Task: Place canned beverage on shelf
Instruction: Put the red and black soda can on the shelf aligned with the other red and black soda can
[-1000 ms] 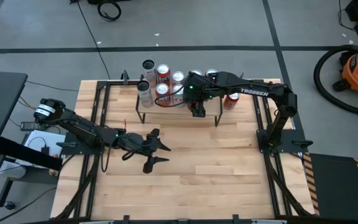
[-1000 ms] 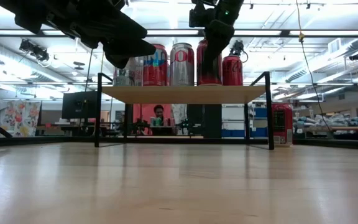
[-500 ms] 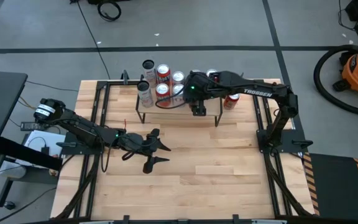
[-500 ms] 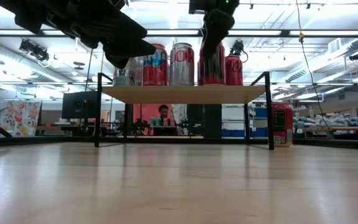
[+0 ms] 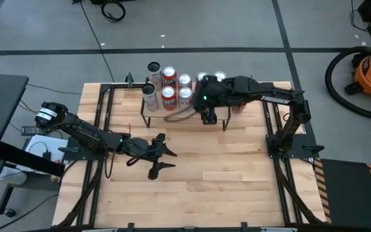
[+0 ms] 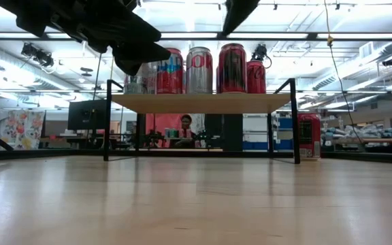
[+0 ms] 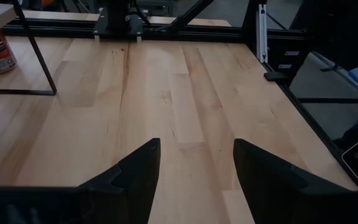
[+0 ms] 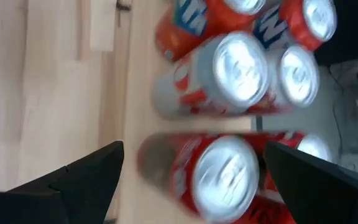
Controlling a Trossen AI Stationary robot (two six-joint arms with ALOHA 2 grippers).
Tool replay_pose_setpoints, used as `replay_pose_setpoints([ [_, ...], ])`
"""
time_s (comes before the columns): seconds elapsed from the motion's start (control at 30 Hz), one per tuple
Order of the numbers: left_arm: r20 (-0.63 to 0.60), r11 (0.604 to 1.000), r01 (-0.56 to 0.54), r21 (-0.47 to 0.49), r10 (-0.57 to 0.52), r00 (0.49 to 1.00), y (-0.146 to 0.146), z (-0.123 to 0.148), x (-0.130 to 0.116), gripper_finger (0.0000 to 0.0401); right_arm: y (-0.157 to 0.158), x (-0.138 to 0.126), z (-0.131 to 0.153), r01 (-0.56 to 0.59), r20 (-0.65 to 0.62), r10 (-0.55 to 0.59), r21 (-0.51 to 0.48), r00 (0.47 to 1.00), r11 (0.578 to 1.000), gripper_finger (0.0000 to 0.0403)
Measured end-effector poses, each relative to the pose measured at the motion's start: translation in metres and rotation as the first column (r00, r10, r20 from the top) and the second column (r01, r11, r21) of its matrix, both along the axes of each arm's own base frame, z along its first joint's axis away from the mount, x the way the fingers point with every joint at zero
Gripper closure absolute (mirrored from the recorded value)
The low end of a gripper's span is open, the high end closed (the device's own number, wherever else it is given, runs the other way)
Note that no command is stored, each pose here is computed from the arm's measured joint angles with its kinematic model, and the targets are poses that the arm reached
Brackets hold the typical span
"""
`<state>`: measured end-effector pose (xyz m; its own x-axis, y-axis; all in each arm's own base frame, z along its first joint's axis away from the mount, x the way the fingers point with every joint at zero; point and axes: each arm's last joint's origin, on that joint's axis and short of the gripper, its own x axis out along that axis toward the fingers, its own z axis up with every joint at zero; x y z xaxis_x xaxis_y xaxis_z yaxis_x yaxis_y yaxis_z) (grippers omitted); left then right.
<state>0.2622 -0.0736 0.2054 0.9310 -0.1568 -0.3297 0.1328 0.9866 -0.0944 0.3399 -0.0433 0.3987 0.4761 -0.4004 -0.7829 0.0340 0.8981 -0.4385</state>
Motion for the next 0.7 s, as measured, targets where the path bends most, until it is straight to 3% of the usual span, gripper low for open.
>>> replay_pose_setpoints([
  [0.33,0.012,0.999,0.038,-0.019,-0.038,0.999,-0.011,0.001,-0.003,0.0188,0.056,-0.035,-0.003,0.024,0.024,-0.024,0.003,0.999,1.0,0.0016],
  [0.7,0.04,0.998,0.051,-0.042,-0.049,0.998,-0.016,0.004,-0.003,0.0188,0.051,-0.108,-0.029,0.176,0.017,-0.177,0.064,0.984,0.982,0.0017],
])
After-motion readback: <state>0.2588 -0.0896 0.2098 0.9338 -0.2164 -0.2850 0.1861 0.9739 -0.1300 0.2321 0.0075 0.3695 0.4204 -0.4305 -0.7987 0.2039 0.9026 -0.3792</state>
